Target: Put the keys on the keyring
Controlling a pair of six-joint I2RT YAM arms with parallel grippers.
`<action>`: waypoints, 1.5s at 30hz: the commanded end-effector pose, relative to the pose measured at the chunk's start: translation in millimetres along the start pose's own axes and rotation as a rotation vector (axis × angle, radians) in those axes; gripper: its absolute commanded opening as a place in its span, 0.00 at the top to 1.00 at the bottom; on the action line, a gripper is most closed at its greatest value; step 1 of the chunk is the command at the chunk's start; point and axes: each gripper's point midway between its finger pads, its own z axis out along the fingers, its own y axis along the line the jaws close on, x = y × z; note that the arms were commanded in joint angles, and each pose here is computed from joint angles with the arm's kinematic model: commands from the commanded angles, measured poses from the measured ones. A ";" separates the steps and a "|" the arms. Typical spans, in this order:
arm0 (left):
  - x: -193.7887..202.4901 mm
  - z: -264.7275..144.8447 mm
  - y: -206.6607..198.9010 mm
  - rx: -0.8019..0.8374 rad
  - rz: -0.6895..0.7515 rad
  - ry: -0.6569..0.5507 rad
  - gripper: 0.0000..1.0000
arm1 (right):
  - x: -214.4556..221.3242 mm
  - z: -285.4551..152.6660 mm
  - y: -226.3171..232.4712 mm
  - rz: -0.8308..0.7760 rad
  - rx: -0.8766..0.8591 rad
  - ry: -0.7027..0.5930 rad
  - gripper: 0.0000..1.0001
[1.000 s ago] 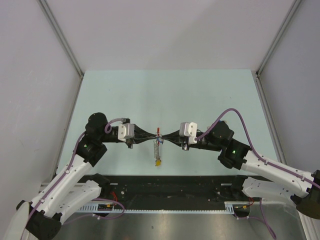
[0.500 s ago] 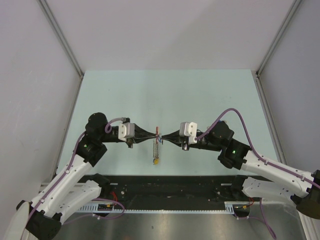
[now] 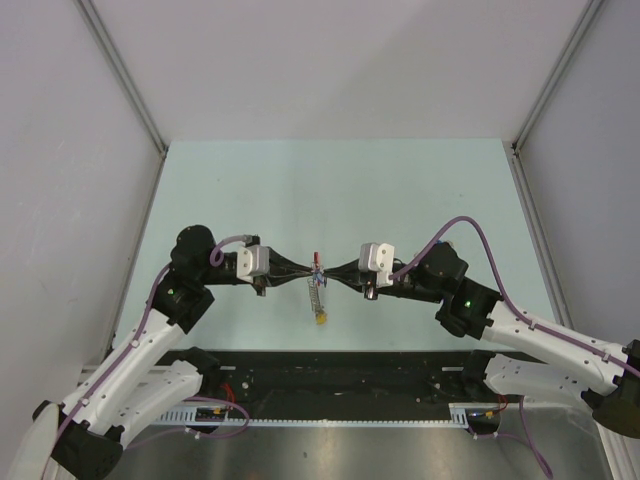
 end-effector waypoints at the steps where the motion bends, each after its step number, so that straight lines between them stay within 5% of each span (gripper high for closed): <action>1: -13.8 1.1 -2.3 0.019 0.039 -0.037 1.00 | -30.4 3.7 -6.5 -0.027 0.009 -0.079 1.00; 45: -22.3 1.4 -2.0 0.005 0.011 -0.063 1.00 | -17.2 14.2 -8.3 -0.010 0.010 -0.022 1.00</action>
